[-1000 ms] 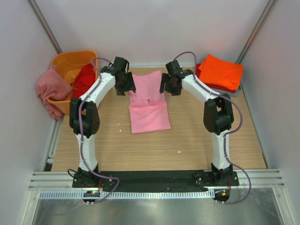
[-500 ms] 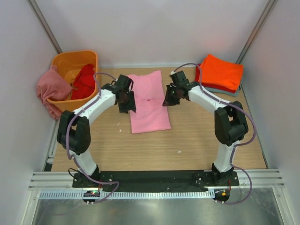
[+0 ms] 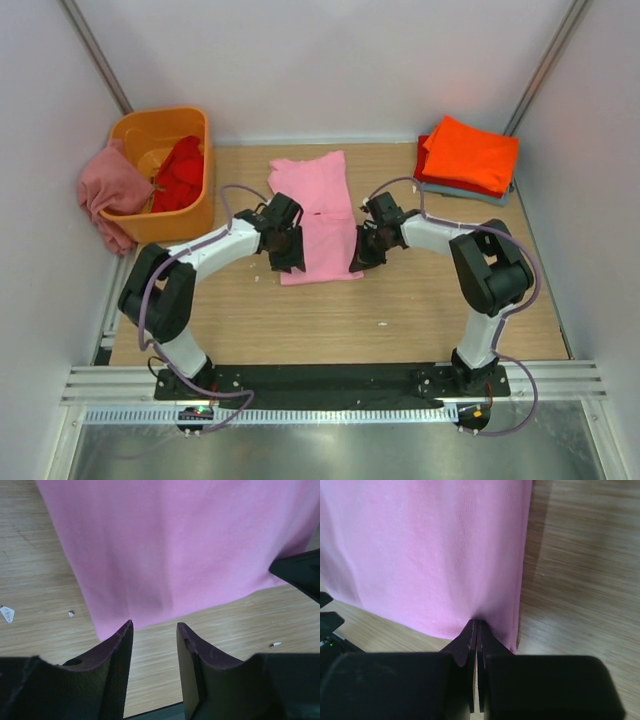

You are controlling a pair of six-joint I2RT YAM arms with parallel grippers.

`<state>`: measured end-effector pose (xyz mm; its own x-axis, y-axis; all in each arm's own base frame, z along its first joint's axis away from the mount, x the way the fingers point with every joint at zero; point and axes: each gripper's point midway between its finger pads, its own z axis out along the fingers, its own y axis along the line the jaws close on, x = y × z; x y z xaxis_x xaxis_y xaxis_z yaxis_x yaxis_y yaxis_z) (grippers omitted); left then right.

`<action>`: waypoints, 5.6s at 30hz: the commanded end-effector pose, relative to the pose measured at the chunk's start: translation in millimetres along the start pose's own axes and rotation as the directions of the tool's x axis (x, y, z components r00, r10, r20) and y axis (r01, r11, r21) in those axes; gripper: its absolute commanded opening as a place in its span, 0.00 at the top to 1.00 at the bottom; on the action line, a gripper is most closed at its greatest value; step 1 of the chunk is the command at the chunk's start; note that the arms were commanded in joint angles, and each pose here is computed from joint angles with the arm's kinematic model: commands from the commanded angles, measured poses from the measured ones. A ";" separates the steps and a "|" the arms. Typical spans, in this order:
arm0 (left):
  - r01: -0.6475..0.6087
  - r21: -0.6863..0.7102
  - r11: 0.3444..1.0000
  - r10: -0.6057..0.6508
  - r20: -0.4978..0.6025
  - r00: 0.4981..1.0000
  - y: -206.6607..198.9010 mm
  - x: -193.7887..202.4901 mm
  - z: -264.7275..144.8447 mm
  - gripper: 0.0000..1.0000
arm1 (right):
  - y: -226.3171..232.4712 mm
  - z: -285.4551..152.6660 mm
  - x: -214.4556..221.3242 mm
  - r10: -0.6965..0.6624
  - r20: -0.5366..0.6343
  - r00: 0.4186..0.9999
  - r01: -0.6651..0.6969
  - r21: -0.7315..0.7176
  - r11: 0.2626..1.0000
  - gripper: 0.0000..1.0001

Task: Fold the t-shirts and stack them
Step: Fold the tshirt

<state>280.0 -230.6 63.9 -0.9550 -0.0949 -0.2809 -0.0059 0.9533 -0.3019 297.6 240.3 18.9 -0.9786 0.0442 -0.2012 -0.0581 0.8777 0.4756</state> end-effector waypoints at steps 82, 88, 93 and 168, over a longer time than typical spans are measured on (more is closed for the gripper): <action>0.132 0.138 0.982 -0.167 0.290 0.942 53.6 56.0 16.9 0.65 | -22.4 -13.7 58.2 0.046 0.217 0.975 -0.045 -0.010 0.999 0.79; 0.119 0.137 0.983 -0.153 0.274 0.949 53.2 59.1 18.0 0.89 | -18.0 -16.3 60.5 0.049 0.203 0.978 -0.044 -0.029 0.999 0.92; 0.115 0.163 0.980 -0.157 0.278 0.948 47.2 56.1 11.8 1.00 | -13.4 -23.5 63.3 0.058 0.203 0.977 -0.049 -0.051 0.998 0.98; 0.190 0.119 0.974 -0.215 0.241 0.946 21.1 -210.9 -76.5 0.31 | 43.0 -161.8 -223.0 -0.032 0.539 0.842 0.057 -0.031 0.998 0.04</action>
<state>477.4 -166.3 116.2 -0.8792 -0.3521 -0.3209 -0.2139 0.8936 -0.3946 505.5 166.9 165.2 -0.7647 0.2548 -0.5919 0.0494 0.9390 0.3404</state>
